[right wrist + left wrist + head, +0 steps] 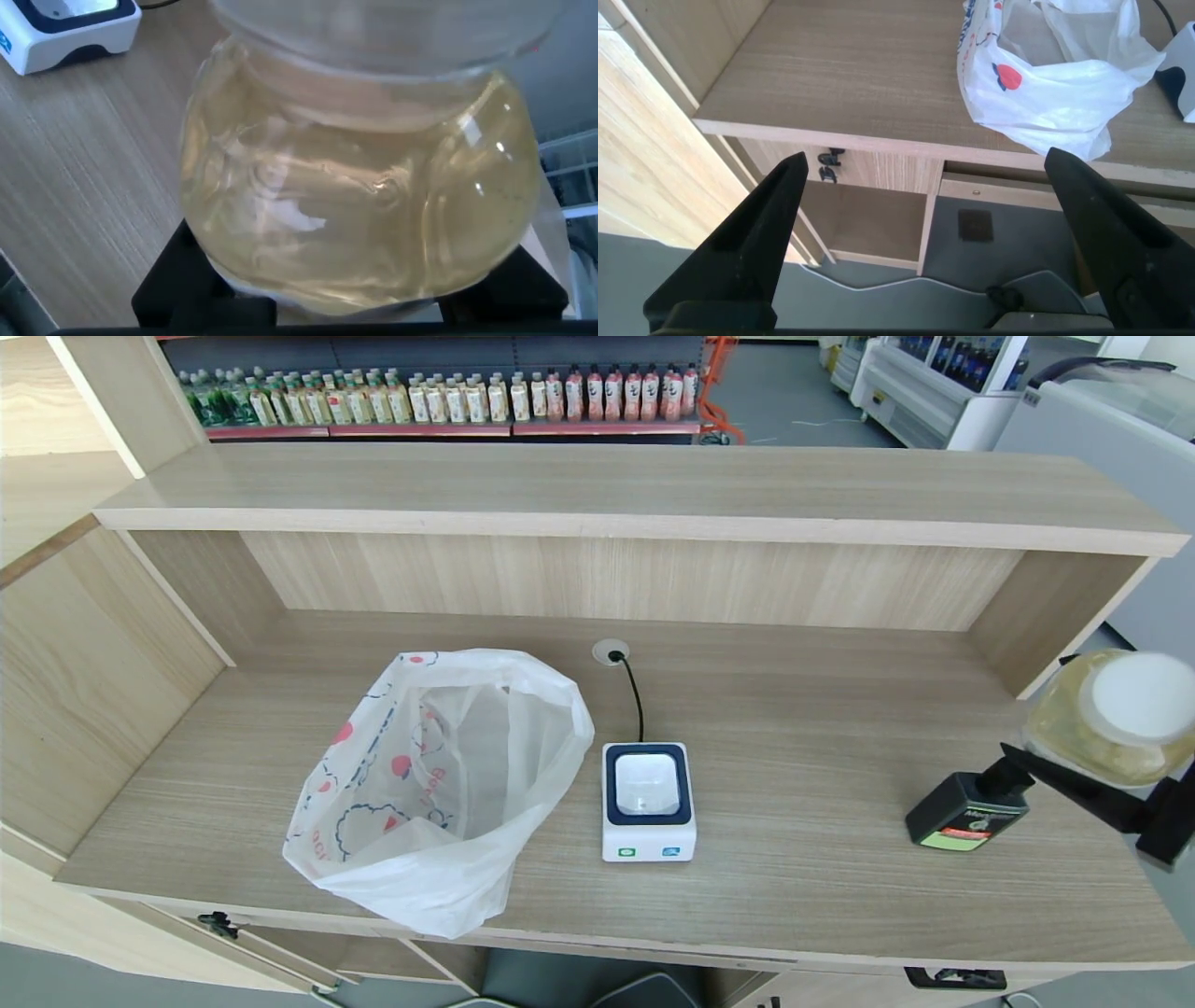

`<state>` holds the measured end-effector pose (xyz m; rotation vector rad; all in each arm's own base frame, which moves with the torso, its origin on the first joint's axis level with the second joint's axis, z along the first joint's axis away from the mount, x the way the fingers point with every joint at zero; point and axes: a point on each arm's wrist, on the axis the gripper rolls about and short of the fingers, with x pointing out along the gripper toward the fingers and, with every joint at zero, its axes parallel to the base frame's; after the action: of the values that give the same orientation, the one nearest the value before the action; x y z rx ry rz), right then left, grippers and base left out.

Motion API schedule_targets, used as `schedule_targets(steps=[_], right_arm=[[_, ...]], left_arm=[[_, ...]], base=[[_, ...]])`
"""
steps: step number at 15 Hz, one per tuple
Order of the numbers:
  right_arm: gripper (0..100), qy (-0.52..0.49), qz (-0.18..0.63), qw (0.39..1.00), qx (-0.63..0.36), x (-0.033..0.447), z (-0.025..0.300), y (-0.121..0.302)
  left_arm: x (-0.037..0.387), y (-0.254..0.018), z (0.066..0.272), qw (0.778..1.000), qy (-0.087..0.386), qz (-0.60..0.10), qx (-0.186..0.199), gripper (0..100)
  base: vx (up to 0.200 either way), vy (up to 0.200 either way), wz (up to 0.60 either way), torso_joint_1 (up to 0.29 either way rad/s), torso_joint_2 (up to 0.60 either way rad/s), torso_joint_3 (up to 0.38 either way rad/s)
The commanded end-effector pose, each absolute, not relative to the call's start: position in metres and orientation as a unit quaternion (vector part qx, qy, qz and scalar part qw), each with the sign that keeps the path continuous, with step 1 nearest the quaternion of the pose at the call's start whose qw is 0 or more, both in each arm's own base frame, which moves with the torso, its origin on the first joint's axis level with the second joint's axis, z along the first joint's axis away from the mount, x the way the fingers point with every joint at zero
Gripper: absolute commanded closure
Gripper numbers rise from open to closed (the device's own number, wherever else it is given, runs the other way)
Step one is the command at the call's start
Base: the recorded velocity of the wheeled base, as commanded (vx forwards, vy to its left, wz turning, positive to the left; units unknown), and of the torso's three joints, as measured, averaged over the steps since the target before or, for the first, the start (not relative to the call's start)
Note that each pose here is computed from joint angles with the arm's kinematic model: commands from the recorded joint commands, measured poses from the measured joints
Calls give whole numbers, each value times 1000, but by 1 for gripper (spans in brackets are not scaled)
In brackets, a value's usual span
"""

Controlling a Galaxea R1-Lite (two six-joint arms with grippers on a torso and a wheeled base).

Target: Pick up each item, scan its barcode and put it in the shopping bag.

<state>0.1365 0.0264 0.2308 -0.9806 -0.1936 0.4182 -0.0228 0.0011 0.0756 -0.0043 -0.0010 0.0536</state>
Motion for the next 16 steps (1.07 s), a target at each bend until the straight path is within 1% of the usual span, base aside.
schedule_targets(steps=[1, 5, 7, 13, 15, 16], right_arm=[[100, -84, 204, 859, -462, 146, 232, 28], [100, -95, 199, 867, -447, 182, 244, 33], [100, -100, 198, 867, -446, 193, 243, 35], [100, -89, 205, 867, -445, 202, 238, 37], [100, -102, 201, 867, -445, 205, 242, 37], [100, -110, 204, 868, -440, 206, 242, 41]], left_arm=[[-23, 1, 76, 1000, -1, 27, -2, 0], [-23, 1, 76, 1000, -1, 27, -2, 0], [-23, 1, 76, 1000, -1, 27, -2, 0], [-23, 1, 76, 1000, -1, 27, -2, 0], [-23, 1, 76, 1000, -1, 27, -2, 0], [-23, 1, 76, 1000, -1, 27, -2, 0]], base=[[0, 0, 0, 0, 0, 0], [0, 0, 0, 0, 0, 0], [0, 0, 0, 0, 0, 0], [0, 0, 0, 0, 0, 0], [0, 0, 0, 0, 0, 0], [0, 200, 0, 2, 2, 2]])
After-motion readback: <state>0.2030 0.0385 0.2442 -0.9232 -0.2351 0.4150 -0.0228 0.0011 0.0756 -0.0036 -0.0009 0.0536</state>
